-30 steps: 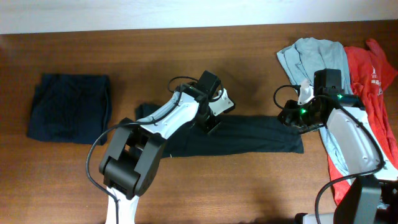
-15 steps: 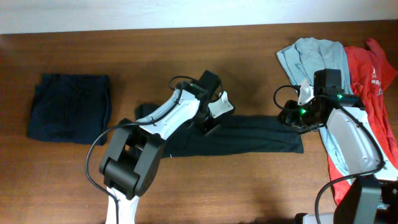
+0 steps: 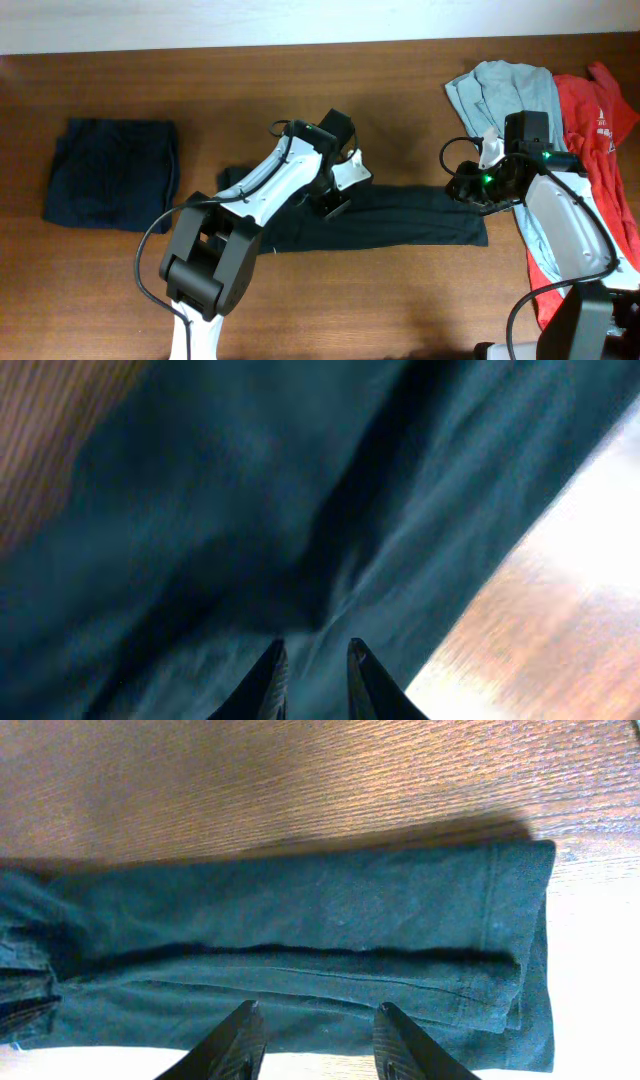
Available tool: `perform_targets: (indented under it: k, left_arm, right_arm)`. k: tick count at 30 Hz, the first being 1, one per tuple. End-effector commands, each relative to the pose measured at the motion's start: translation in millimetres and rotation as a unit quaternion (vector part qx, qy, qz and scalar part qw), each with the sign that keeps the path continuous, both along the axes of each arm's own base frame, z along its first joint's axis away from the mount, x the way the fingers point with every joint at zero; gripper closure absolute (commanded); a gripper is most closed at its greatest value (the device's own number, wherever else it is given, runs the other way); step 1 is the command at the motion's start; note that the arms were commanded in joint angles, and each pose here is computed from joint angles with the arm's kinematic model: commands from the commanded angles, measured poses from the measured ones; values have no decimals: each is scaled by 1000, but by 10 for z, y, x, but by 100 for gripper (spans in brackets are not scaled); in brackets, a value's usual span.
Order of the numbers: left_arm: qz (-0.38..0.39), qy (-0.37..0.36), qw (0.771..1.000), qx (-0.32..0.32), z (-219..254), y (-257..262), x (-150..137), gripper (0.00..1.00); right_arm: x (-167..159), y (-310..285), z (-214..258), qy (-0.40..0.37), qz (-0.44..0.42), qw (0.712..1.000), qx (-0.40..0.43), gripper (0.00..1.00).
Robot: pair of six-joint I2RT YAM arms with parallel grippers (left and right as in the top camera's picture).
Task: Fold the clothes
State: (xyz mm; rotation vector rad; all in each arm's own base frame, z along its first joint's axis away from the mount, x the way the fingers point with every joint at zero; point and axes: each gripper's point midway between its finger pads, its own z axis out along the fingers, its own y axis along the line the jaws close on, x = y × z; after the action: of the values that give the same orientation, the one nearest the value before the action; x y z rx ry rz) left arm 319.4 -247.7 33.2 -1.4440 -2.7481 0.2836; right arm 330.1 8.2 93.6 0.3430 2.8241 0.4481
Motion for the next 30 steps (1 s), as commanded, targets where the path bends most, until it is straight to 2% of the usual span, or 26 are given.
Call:
perform_targets:
  k: [1,3,4,7,13,16,19,25,30]
  left_arm:
    - [98,-35,991,79,-13,338,206,80]
    - [145,-36,984,92,-12,471,267,80]
    - [204,-29,974,99,-11,643,339,80]
    - [312,-11,943,115,-9,1112,468,80]
    - [419,12,902,106,-8,1847,651,76]
    - [451,16,887,103,-10,2117,691,70]
    - [464,18,880,96,-59,2238,703,69]
    - [451,48,891,36,-311,2033,618,69]
    - [451,51,891,35,-373,2026,580,70]
  right_arm:
    - [-14,1,-31,5,2,1000,-4,56]
    - [-14,-1,-32,5,2,1000,-5,52]
    - [-24,-42,-46,8,-2,1000,-17,51]
    - [-58,-79,-65,17,-5,999,-28,47]
    - [-58,-79,-121,25,-7,999,-26,42]
    - [-69,-76,-211,42,-13,999,-22,42]
    - [-88,-63,-296,59,-19,998,-15,43]
    - [-76,-65,-303,59,-24,998,-14,41]
    - [-76,-65,-303,59,-24,998,-14,38]
